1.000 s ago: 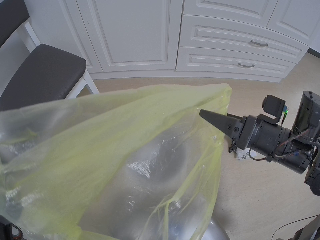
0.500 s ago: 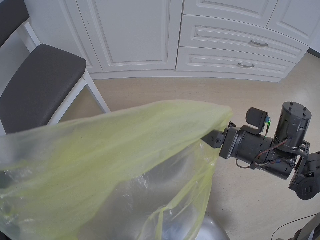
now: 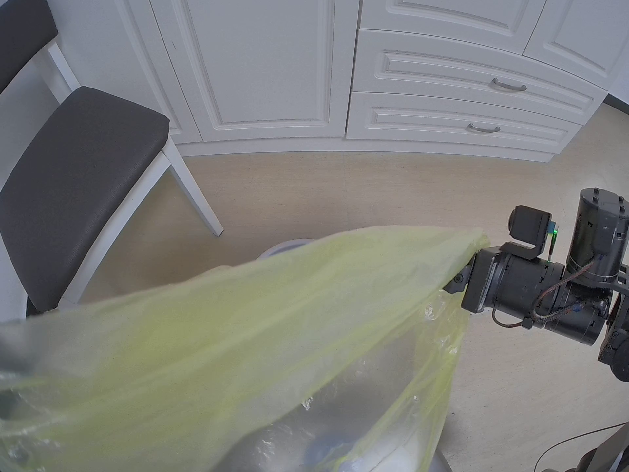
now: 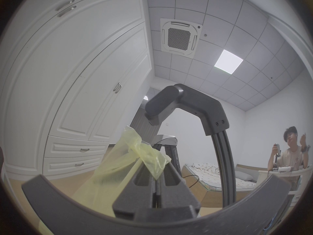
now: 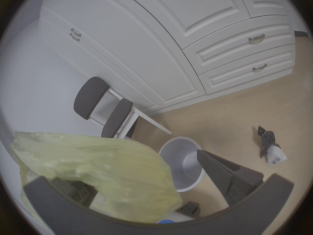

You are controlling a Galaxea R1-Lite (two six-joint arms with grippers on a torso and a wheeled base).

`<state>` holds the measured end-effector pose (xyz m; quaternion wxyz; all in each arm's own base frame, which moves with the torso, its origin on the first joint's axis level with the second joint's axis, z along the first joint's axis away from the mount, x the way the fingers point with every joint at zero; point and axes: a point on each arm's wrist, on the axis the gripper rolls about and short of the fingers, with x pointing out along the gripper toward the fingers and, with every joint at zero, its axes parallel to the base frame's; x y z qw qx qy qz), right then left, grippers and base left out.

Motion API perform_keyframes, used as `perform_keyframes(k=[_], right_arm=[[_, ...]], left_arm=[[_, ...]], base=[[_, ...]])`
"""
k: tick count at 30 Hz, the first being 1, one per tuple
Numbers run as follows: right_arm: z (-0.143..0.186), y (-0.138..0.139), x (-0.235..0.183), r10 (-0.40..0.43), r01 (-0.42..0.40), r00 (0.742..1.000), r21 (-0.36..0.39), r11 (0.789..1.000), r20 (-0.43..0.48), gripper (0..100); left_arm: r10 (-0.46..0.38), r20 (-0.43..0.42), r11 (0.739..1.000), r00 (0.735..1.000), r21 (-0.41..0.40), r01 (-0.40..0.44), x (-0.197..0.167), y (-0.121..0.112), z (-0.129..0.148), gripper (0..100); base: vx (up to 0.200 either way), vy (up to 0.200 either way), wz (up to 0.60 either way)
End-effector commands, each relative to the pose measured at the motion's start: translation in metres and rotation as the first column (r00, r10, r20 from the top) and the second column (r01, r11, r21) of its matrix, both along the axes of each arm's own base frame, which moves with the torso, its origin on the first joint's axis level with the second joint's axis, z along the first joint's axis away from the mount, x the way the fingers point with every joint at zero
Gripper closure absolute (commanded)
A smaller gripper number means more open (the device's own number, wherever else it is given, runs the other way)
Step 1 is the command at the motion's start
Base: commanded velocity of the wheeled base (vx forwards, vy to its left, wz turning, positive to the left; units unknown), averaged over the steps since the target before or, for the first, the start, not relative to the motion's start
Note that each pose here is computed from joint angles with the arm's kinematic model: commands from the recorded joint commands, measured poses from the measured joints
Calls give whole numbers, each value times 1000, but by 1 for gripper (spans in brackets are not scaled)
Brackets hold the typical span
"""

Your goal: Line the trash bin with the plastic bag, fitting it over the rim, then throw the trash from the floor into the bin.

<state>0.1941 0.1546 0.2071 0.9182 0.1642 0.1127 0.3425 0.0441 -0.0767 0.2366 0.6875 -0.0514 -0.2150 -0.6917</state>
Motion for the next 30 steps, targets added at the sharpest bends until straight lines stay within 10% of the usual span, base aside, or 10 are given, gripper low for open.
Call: perform_keyframes(k=[1,16,17,30], right_arm=[[-9,1,5,-6,6,1000,-13,1000,-1,0],[-5,-11,-13,35,-35,993,2,999,117,0],[-5,-11,-13,35,-35,993,0,999,117,100],[2,-14,-18,41,-43,989,11,999,139,100]], left_arm=[[-22,10,1000,1000,7,22,-1,1,-4,100],[-37,8,999,999,18,37,0,-2,-8,100],[-37,8,999,999,18,37,0,-2,-8,100],[8,-28,999,1000,36,-7,11,-9,-8,100]], base=[[0,0,0],[0,0,0],[0,0,0],[0,0,0]])
